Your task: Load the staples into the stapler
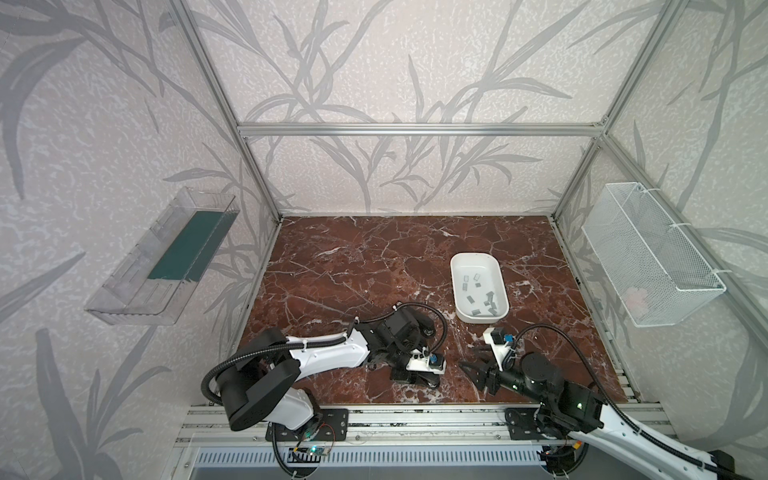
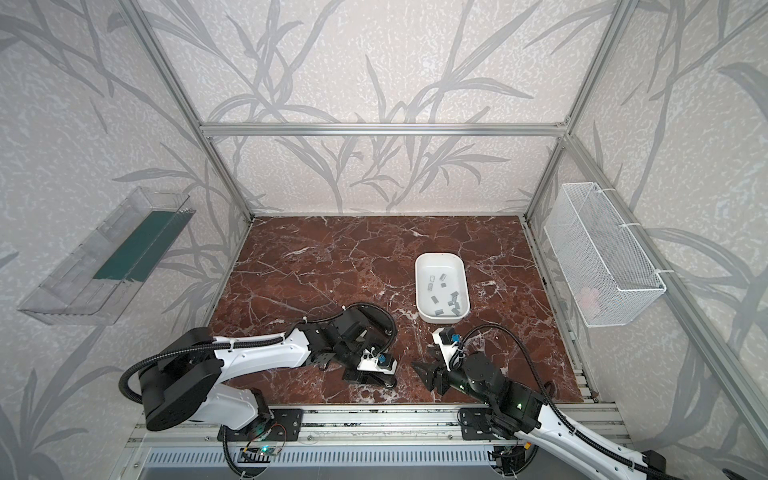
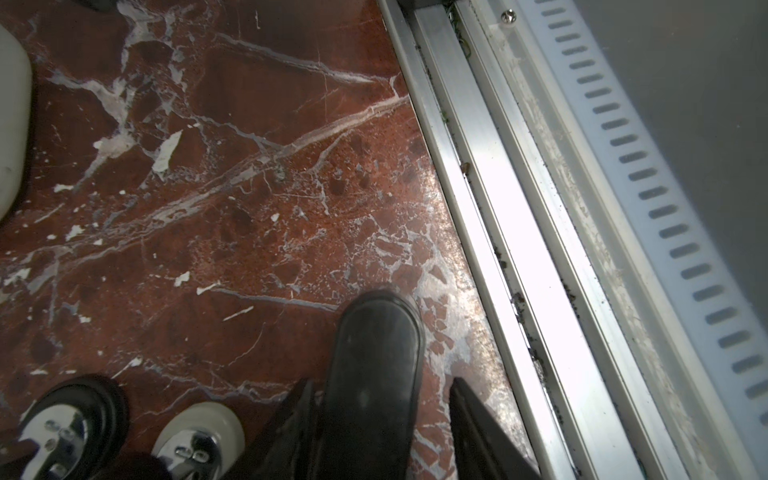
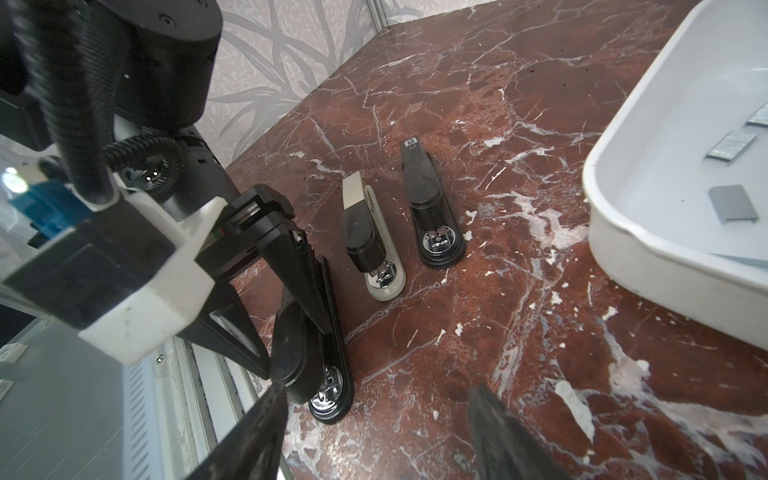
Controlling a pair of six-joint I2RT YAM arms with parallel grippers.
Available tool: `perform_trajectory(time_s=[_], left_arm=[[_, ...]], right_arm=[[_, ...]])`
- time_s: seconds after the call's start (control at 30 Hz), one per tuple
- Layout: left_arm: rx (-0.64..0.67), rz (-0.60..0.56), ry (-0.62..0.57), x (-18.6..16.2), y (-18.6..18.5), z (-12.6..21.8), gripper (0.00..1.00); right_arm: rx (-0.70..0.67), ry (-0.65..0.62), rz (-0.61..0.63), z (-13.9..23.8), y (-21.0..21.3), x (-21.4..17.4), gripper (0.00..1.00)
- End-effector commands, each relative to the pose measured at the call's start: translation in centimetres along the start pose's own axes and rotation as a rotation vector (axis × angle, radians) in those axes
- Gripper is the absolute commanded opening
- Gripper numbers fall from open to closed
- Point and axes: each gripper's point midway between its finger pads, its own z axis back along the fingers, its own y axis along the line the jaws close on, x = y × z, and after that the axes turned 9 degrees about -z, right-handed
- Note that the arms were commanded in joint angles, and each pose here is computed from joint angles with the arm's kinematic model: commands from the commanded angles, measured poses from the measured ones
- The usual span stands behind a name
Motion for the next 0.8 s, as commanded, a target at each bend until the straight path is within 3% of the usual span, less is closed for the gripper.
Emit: perform_trajectory(time_s=[0.0, 0.2, 0.33, 0.5, 0.63, 0.77], left_arm=[[-0.019, -0.065, -0.024, 1.0, 0.3, 0.0, 0.49], [-0.032, -0.086, -0.035, 1.2, 0.3, -0.1, 0.25], [-0.033, -0.092, -0.043, 1.2, 0.3, 0.1, 0.01], [0.014, -0.081, -0.123, 2.2, 1.2, 1.8, 0.00], [0.143, -0.089, -0.280, 4.0, 2.2, 5.3, 0.00], [0.305, -0.106, -0.351, 4.6, 3.0, 7.6, 0.00]], right_arm=[[0.025, 0.003, 0.020, -0.2, 0.3, -0.2, 0.69], [0.042, -0.016, 0.045, -0.4, 0.6, 0.0, 0.71], [0.068, -0.033, 0.071, -0.4, 1.0, 0.2, 0.72], [0.153, -0.061, 0.122, -0.4, 2.4, 0.4, 0.73], [0.202, -0.084, 0.168, -0.3, 3.2, 0.6, 0.72], [0.302, -0.102, 0.205, 0.2, 5.1, 0.9, 0.68]])
